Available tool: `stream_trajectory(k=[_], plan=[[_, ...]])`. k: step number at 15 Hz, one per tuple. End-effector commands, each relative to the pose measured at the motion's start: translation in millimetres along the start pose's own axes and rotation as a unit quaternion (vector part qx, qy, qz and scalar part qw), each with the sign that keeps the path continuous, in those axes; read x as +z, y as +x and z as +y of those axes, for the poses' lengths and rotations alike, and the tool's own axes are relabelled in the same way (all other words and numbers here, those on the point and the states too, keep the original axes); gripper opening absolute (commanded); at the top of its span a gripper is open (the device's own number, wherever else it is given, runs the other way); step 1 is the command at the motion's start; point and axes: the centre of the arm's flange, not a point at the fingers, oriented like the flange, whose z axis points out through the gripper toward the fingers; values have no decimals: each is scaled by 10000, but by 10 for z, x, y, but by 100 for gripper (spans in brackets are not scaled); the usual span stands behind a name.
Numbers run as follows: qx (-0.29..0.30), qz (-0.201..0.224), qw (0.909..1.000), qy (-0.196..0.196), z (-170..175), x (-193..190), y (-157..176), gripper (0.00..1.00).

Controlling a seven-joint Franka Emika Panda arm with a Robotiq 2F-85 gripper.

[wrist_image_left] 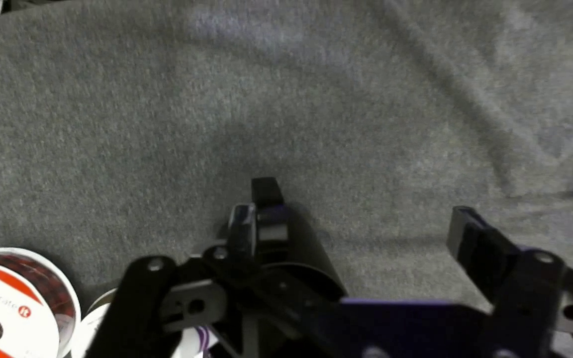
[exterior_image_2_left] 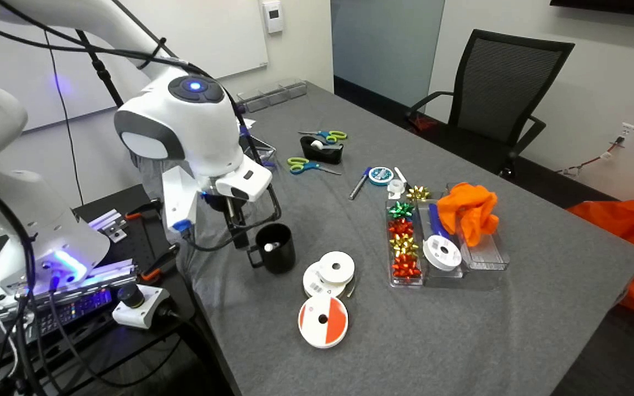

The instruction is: Move the black cup to the front

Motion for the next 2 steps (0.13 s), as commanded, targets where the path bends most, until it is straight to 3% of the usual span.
stream_trajectory(k=[1, 2], plan=[[133, -118, 9995, 254, -73, -432, -2, 100], [148, -124, 9993, 319, -80, -494, 3, 100]])
